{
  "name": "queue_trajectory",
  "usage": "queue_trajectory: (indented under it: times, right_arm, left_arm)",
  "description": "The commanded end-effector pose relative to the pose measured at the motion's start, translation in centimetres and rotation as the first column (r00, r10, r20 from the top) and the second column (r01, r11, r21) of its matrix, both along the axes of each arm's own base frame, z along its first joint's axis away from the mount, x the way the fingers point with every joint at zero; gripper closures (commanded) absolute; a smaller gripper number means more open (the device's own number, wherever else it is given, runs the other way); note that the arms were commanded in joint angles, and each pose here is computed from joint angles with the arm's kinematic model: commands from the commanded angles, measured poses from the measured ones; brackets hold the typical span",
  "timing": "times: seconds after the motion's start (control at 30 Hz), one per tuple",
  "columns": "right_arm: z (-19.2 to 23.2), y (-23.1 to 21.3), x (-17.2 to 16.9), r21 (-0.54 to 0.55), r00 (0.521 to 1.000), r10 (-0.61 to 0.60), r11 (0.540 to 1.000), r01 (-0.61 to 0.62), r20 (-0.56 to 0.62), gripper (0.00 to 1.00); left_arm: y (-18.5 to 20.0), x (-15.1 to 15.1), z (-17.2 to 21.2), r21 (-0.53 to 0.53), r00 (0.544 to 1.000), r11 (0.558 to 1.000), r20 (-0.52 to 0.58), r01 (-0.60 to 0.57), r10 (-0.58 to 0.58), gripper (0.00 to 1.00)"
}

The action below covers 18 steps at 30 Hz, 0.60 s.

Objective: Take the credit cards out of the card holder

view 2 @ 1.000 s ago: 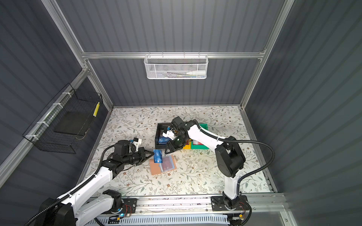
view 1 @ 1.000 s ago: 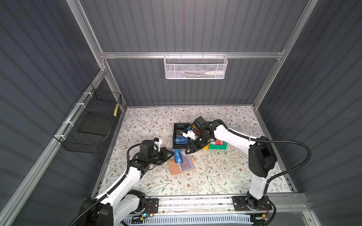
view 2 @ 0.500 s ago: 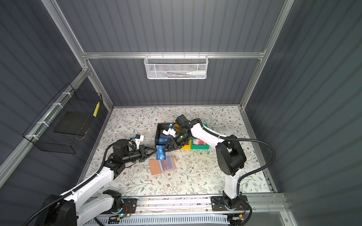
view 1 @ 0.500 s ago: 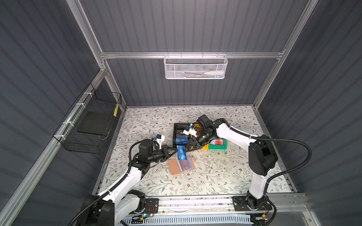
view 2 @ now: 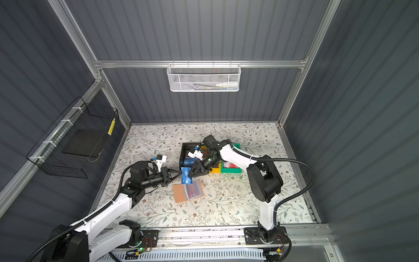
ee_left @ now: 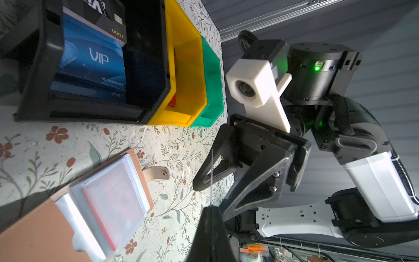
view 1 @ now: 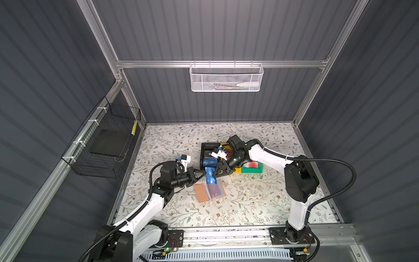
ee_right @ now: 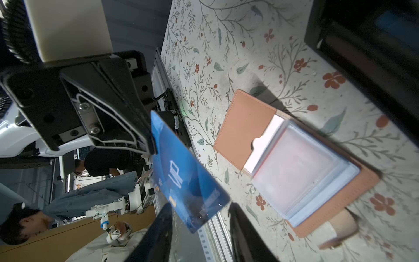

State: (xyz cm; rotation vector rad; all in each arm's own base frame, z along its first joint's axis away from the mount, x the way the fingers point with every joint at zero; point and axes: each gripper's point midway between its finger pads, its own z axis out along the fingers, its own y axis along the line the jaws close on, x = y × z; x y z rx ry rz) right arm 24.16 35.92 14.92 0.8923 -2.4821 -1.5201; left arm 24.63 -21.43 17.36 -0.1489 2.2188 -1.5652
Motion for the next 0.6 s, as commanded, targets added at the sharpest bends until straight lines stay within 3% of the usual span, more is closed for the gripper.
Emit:
queue_trajectory:
  times: [0.0,0.43,0.53,0.57]
  right_arm:
    - [0.4,0.6,-0.5,0.055,0.999,0.02,0.998,-0.018,-0.033,0.64]
    - [1.4,1.2,-0.7,0.131,0.996,0.024,0.991,-0.013,-0.082,0.98]
    - [1.8,1.2,-0.7,0.142,0.996,0.019,0.99,-0.007,-0.083,1.0]
    - [2.0,1.2,-0.6,0.141,0.997,0.012,0.99,0.0,-0.079,1.0]
  left_arm:
    - [0.0,-0.1,-0.2,-0.01,1.0,1.0,0.002,0.004,-0.004,1.0]
    - [0.3,-0.4,-0.5,0.02,1.0,1.0,-0.005,-0.001,0.001,1.0]
    - [0.5,-0.5,-0.5,0.044,1.0,0.999,-0.005,0.002,-0.001,0.85]
    - [0.6,-0.6,-0.4,0.054,1.0,0.999,-0.004,0.0,0.0,0.74]
